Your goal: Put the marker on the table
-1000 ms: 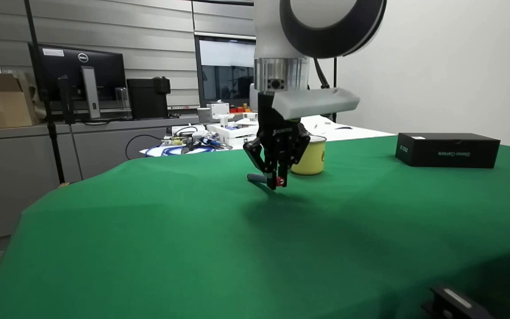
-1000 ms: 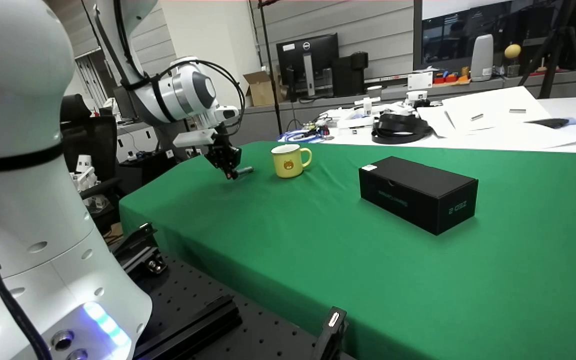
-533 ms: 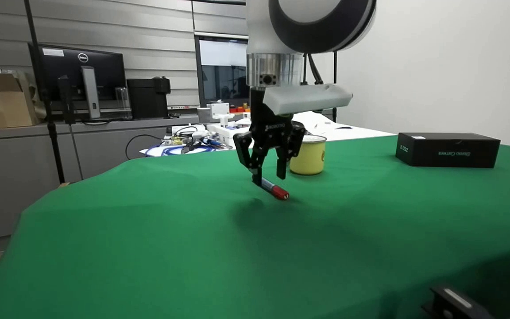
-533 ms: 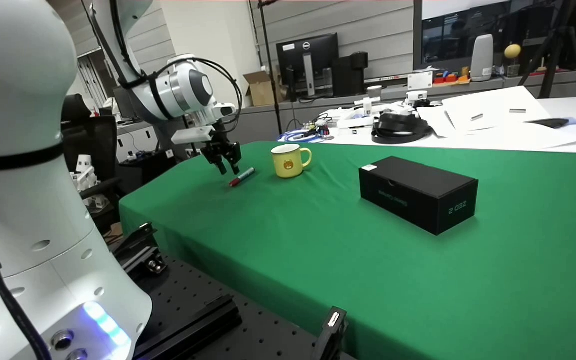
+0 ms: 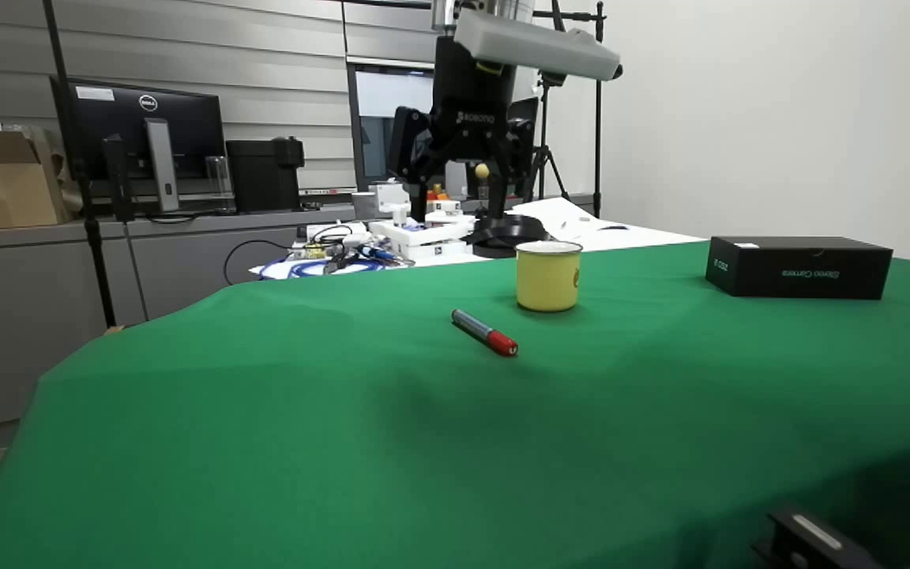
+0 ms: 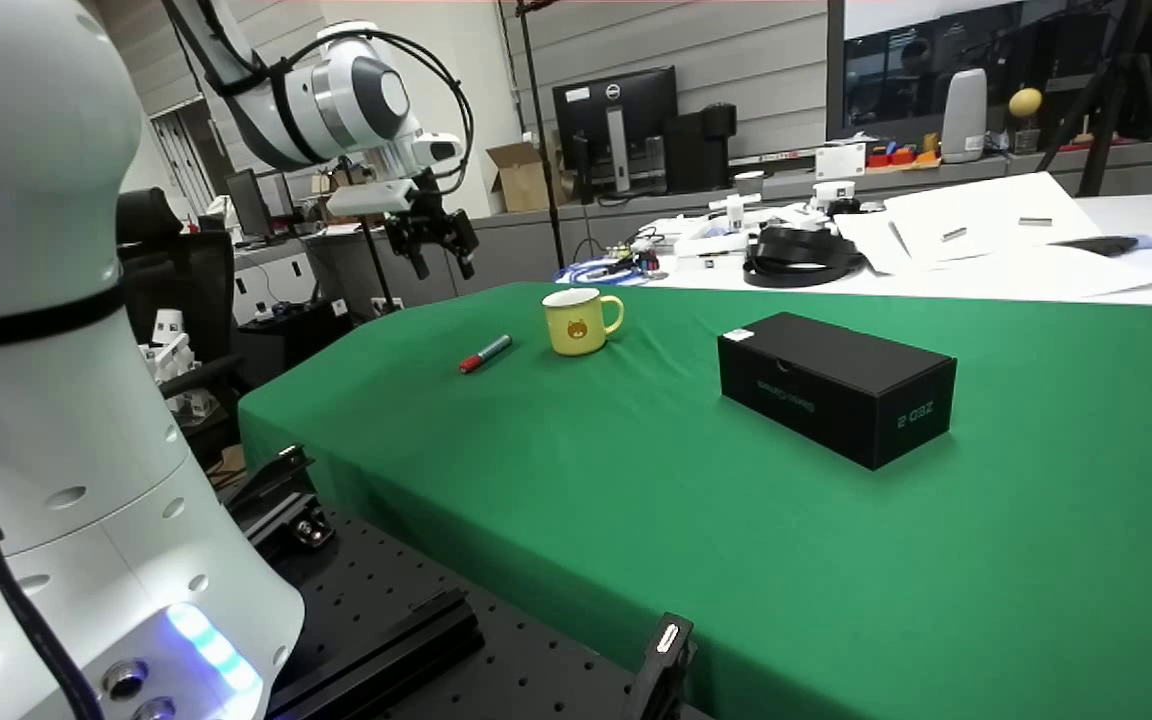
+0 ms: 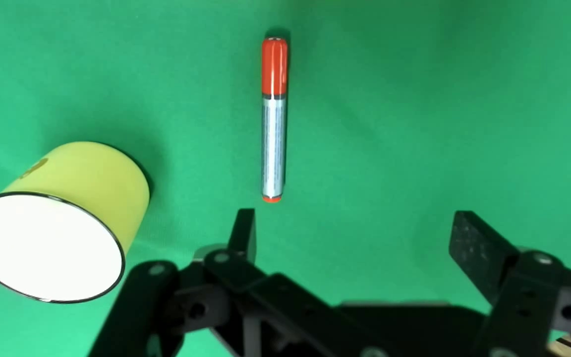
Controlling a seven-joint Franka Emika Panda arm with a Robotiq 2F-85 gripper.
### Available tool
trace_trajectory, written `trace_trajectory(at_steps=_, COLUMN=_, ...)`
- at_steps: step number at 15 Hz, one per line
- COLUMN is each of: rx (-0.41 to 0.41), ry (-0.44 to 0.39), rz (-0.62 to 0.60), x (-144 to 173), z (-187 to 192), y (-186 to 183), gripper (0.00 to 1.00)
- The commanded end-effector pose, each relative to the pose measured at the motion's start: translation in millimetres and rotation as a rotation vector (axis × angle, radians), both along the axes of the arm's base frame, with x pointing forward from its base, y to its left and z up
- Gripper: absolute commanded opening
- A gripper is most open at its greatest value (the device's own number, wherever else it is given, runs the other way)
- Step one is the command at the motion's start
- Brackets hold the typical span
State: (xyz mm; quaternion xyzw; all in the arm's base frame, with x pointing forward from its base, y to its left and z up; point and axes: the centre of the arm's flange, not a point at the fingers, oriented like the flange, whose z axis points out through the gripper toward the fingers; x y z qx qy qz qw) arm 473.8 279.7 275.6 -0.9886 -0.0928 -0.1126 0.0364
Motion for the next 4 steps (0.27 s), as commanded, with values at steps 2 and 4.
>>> trace_trajectory(at_steps=2, rx=0.003, ry=0.0, rz=-0.001, x=-2.0, z=2.7, y=-0.9, gripper=1.0)
trace_trajectory(at_steps=4, rx=0.002, ry=0.005, rz=-0.002, x=-3.3, z=0.8, y=-1.6, gripper=1.0)
